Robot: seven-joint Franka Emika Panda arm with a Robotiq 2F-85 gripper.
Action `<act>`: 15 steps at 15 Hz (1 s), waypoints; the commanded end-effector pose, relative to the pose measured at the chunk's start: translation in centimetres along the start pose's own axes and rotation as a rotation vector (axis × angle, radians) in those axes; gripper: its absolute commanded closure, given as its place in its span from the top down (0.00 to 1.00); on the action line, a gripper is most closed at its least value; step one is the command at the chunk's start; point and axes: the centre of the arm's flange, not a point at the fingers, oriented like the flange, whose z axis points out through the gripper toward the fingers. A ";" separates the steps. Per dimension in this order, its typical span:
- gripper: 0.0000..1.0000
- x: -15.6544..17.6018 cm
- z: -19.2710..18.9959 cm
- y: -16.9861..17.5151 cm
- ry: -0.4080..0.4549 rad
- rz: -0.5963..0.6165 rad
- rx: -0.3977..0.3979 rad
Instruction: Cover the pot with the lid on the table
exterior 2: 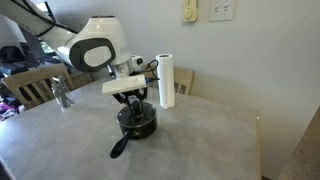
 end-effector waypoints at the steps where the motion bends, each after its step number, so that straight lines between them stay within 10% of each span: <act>1: 0.84 0.2 -2.0 -0.6 0.032 -0.049 -0.022; 3: 0.99 1.0 -3.5 -0.7 0.049 -0.056 -0.045; 15: 1.00 3.1 -6.1 -0.3 0.050 -0.048 -0.098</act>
